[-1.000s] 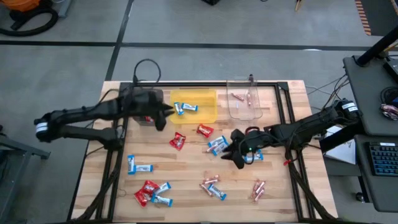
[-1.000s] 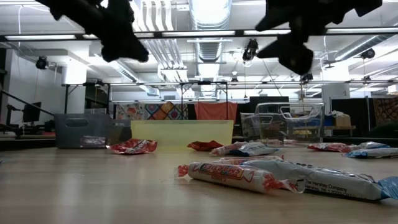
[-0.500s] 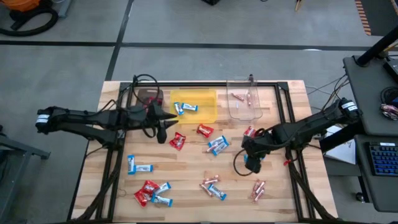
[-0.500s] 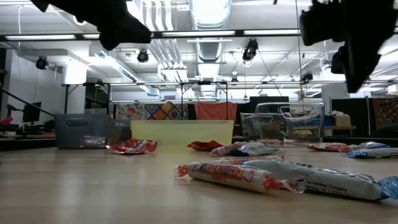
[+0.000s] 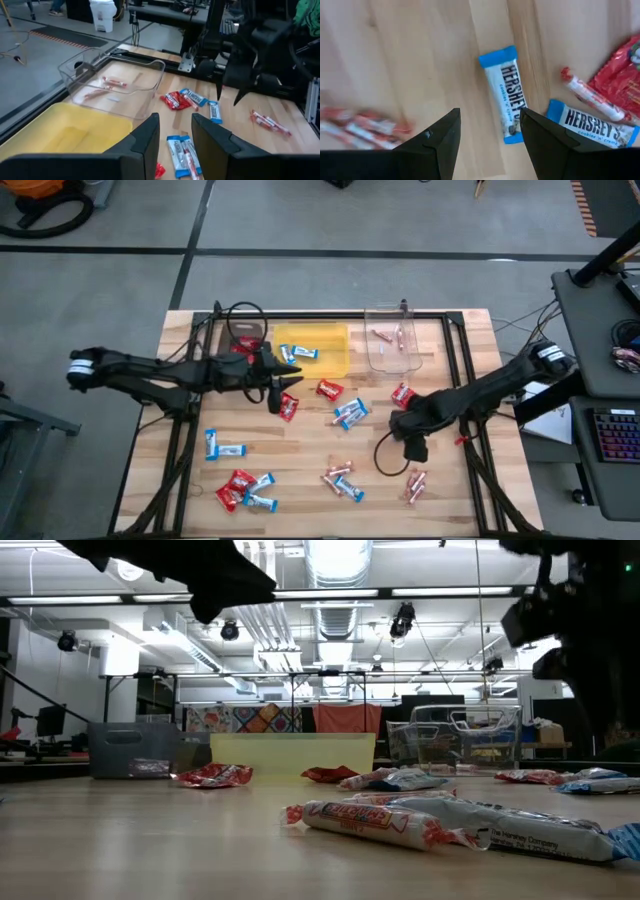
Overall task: Sort candy
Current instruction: Put the white candy into the yellow bin
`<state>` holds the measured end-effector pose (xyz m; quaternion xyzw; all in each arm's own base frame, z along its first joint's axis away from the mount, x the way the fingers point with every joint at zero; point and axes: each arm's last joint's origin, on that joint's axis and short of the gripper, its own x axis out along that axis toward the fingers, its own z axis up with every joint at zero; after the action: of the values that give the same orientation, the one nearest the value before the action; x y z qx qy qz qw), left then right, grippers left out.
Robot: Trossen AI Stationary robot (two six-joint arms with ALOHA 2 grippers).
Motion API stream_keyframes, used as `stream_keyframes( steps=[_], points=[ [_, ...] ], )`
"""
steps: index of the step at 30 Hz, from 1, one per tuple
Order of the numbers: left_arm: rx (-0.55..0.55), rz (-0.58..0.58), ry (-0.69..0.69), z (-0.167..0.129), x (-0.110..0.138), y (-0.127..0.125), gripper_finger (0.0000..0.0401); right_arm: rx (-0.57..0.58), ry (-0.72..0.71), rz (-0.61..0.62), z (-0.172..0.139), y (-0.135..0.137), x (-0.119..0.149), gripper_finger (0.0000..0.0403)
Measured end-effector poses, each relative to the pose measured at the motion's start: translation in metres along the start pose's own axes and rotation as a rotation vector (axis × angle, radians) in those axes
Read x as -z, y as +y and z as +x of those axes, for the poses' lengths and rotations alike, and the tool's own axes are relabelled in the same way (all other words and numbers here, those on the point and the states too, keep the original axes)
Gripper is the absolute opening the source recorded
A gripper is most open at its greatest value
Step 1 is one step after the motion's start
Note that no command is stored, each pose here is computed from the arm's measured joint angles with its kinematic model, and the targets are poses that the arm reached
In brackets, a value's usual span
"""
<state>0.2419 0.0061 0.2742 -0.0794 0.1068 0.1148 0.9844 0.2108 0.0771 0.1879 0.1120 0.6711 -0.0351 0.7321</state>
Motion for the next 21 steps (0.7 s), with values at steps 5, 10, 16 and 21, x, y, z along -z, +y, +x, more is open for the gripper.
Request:
stream_keyframes(
  steps=[5,10,16,21],
  points=[
    [-0.001,0.015,0.009,0.007,0.004,-0.001,0.0097,0.068,0.092,0.006,0.025,0.001,-0.006,0.0194],
    [-0.001,0.02,0.017,0.009,0.005,-0.001,0.0097,0.14,0.151,-0.003,0.045,0.001,-0.01,0.0194],
    [0.003,0.016,0.003,0.009,0.004,-0.001,0.0097,0.168,0.185,-0.025,0.057,0.002,-0.015,0.0168],
    [0.017,0.018,0.011,0.01,0.005,-0.002,0.0097,0.156,0.179,-0.034,0.057,0.002,-0.017,0.0084]
  ],
)
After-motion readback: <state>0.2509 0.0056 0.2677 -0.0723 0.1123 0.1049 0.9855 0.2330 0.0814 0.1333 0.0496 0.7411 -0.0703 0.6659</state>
